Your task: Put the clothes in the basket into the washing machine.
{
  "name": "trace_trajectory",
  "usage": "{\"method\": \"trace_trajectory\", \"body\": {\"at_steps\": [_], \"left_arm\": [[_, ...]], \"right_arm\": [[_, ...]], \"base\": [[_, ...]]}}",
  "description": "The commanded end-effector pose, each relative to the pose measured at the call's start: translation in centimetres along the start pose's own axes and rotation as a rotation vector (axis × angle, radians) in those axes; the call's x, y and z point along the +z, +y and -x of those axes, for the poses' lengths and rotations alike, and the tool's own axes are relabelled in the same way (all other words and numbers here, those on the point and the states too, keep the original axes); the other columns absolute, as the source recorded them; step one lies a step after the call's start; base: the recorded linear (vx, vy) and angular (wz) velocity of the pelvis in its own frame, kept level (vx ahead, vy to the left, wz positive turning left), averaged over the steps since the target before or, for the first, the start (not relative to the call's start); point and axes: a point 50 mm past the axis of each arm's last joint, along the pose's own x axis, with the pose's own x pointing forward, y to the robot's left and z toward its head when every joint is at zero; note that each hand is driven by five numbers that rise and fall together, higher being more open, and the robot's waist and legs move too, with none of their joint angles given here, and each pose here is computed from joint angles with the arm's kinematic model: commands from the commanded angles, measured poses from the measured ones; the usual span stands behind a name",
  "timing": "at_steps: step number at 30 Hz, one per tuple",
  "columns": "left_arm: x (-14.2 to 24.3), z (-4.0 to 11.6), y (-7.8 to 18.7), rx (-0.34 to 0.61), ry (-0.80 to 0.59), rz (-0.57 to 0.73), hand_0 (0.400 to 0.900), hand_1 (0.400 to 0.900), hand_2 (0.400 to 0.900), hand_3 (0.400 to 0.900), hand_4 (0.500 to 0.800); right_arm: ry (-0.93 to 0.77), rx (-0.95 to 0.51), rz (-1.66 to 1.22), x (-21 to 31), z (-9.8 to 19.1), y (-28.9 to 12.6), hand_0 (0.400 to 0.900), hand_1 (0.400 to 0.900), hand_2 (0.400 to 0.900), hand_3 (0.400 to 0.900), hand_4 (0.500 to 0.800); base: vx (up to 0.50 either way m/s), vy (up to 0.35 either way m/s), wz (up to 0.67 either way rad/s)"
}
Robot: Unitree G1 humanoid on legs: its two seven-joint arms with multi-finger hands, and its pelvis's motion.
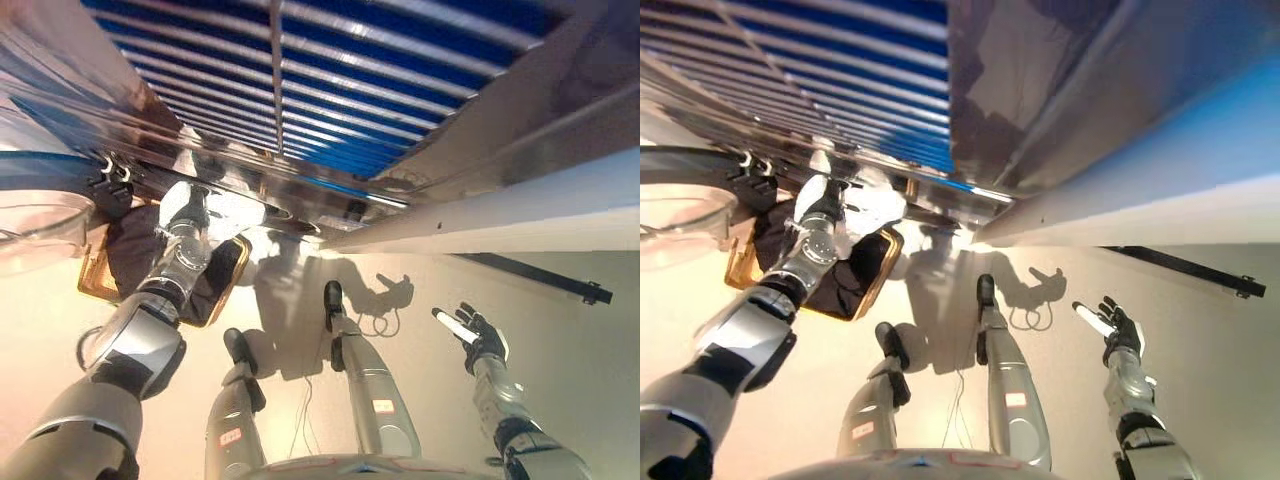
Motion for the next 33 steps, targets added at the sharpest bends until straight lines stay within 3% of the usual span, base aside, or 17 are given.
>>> {"method": "trace_trajectory", "body": {"at_steps": [1,3,5,8,12,20,21,23,24,25,33], "left_arm": [[1.2,-0.7,2.6,0.239,0.052,0.594,0.400,0.400,0.400,0.400,0.500],[0.7,-0.3,1.9,0.258,0.076,0.690,0.400,0.400,0.400,0.400,0.500],[1.3,-0.3,1.5,0.307,0.100,0.919,0.400,0.400,0.400,0.400,0.500],[2.3,-0.3,1.1,0.326,0.098,1.130,0.400,0.400,0.400,0.400,0.500],[4.9,-0.5,0.7,0.338,0.063,1.300,0.400,0.400,0.400,0.400,0.500],[9.4,-1.7,3.4,0.263,-0.101,1.305,0.400,0.400,0.400,0.400,0.500],[9.4,-1.9,3.9,0.264,-0.113,1.288,0.463,0.463,0.463,0.463,0.538],[9.8,-2.0,4.2,0.251,-0.136,1.287,0.537,0.537,0.537,0.537,0.582],[10.3,-2.0,4.4,0.232,-0.157,1.277,0.692,0.692,0.692,0.692,0.675],[10.4,-2.0,4.4,0.219,-0.167,1.275,0.900,0.900,0.900,0.900,0.800],[9.3,-2.0,4.1,0.165,-0.169,1.189,0.900,0.900,0.900,0.900,0.800]], "right_arm": [[-0.008,-0.202,-0.012,1.1,-0.3,-4.3,0.900,0.900,0.900,0.900,0.800],[0.000,-0.215,-0.006,1.0,-0.3,-4.1,0.900,0.900,0.900,0.900,0.800],[0.002,-0.220,-0.011,1.3,-0.5,-3.6,0.900,0.900,0.900,0.900,0.800],[0.002,-0.226,-0.010,1.6,-0.7,-3.0,0.900,0.900,0.900,0.900,0.800],[0.000,-0.222,-0.009,1.6,-0.7,-2.5,0.900,0.900,0.900,0.900,0.800],[-0.002,-0.208,0.011,0.3,0.1,-4.0,0.900,0.900,0.900,0.900,0.800],[0.001,-0.209,0.014,0.0,0.3,-4.4,0.900,0.900,0.900,0.900,0.800],[0.001,-0.211,0.016,-0.4,0.6,-5.0,0.900,0.900,0.900,0.900,0.800],[0.002,-0.211,0.021,-0.5,0.8,-5.4,0.900,0.900,0.900,0.900,0.800],[-0.002,-0.208,0.018,-0.4,0.8,-5.5,0.900,0.900,0.900,0.900,0.800],[0.030,-0.224,0.028,-1.6,1.4,-6.7,0.900,0.900,0.900,0.900,0.800]], "base": [[0.055,-0.052,-0.05],[0.052,-0.045,-0.06],[0.059,-0.041,-0.08],[-0.002,-0.047,-0.04],[0.061,-0.038,-0.08],[0.019,-0.026,-0.22],[0.028,-0.018,-0.18],[0.030,-0.021,-0.12],[0.029,-0.014,-0.09],[0.023,-0.005,-0.10],[0.014,-0.009,-0.01]]}}
